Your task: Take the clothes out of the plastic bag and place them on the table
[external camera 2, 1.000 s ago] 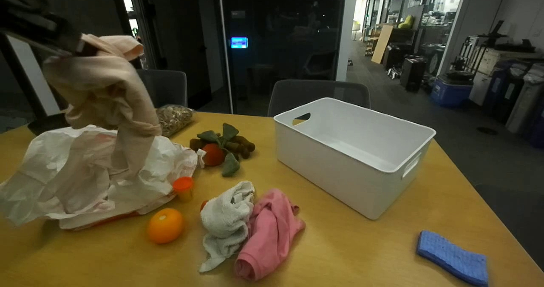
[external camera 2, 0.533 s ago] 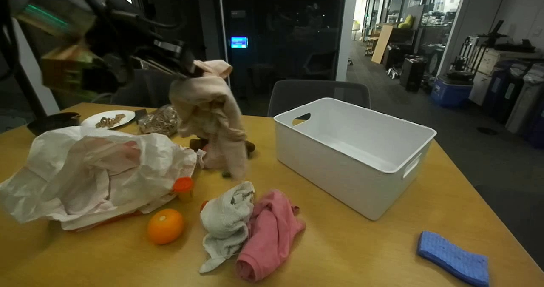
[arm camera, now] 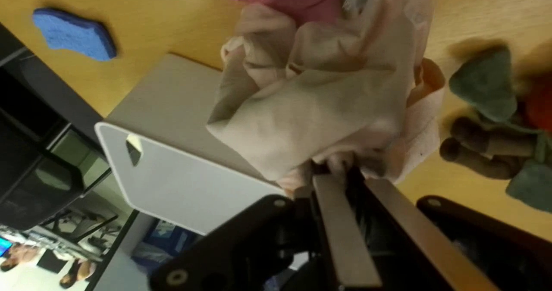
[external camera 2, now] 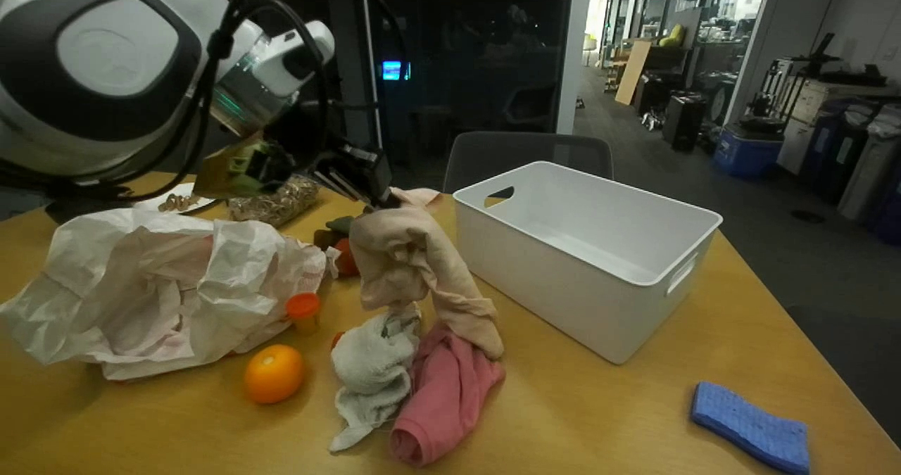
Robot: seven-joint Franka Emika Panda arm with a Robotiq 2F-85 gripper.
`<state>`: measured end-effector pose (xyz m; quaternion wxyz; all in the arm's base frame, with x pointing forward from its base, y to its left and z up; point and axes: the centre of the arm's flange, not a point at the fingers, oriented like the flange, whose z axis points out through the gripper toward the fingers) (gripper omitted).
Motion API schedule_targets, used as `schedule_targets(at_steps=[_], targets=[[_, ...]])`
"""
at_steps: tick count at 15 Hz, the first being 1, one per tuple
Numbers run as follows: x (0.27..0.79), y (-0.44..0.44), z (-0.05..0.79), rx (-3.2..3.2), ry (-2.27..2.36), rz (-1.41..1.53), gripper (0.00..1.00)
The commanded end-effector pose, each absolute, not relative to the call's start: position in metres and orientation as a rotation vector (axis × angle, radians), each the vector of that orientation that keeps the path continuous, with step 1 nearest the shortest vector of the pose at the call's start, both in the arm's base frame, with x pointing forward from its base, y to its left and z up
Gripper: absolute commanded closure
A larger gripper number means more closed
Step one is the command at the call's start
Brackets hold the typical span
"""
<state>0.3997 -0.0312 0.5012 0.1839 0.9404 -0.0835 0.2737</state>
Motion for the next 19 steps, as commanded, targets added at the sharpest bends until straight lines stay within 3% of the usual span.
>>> schedule_targets(at_steps=[1,2,10,13,14,19], targets=[[0.429,-0.016,0.494,2.742,-0.172,0.697,0.74],[0.432,-0.013,0.492,2.763,-0.159,0.683,0.63],[0.403,0.02,0.52,2.887,-0.094,0.597,0.03],[0.376,0.046,0.537,3.061,0.012,0.462,0.0],[0.397,0.036,0.51,2.986,-0.048,0.496,0.0],[0.378,0.049,0.525,3.054,0.021,0.469,0.0]])
